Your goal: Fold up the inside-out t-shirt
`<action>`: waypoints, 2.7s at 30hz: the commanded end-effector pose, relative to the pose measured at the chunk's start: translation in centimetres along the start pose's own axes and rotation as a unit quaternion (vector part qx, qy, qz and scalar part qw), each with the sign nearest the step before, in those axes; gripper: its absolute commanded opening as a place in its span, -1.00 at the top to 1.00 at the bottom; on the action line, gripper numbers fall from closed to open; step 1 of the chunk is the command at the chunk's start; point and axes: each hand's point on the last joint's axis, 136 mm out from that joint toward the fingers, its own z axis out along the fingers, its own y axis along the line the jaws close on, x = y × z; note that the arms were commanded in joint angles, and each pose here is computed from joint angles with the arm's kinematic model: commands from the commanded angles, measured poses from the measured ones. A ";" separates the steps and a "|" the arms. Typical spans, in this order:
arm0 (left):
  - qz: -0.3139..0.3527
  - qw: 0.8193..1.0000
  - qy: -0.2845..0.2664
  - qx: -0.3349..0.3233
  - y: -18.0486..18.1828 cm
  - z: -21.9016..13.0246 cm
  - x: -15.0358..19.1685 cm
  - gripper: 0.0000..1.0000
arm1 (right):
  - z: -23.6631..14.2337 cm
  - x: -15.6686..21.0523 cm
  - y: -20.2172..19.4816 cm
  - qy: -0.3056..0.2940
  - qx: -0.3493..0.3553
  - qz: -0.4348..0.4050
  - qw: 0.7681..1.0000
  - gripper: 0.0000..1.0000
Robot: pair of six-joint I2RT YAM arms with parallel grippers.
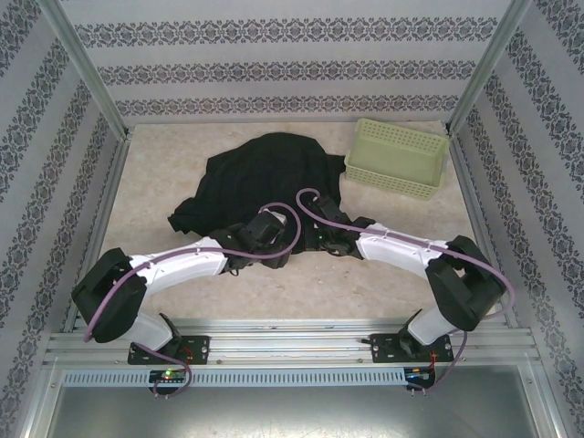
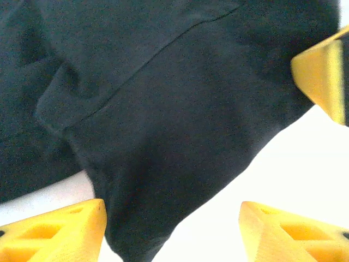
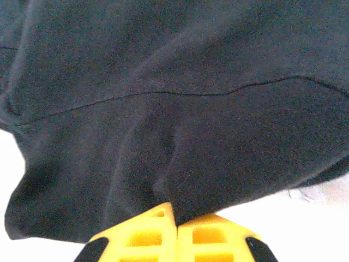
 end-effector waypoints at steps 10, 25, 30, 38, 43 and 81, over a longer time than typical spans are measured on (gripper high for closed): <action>0.097 0.988 -0.117 0.003 -3.5 1.1 -3.6 -0.25 | -4.4 0.5 1.0 -0.016 -0.040 0.038 0.998 1.00; 0.014 0.990 -0.117 0.074 -3.5 2.6 -4.8 1.00 | -3.3 -0.6 -1.4 -0.029 -0.028 0.067 0.997 1.00; -0.019 0.980 -0.114 0.162 -4.9 1.9 -5.3 1.00 | -3.0 -2.0 -2.6 -0.052 -0.015 0.051 0.997 0.56; -0.110 0.960 -0.110 0.232 -3.4 1.3 -7.0 1.00 | -3.3 0.5 -2.4 -0.094 -0.068 0.017 0.993 0.23; -0.124 0.955 -0.107 0.249 -3.1 1.1 -7.8 1.00 | -1.6 2.5 0.2 -0.087 -0.086 -0.023 0.992 0.24; -0.074 0.991 -0.061 0.091 1.6 -1.4 -1.6 -0.20 | 5.4 -3.5 3.2 -0.063 -0.060 -0.008 0.996 0.09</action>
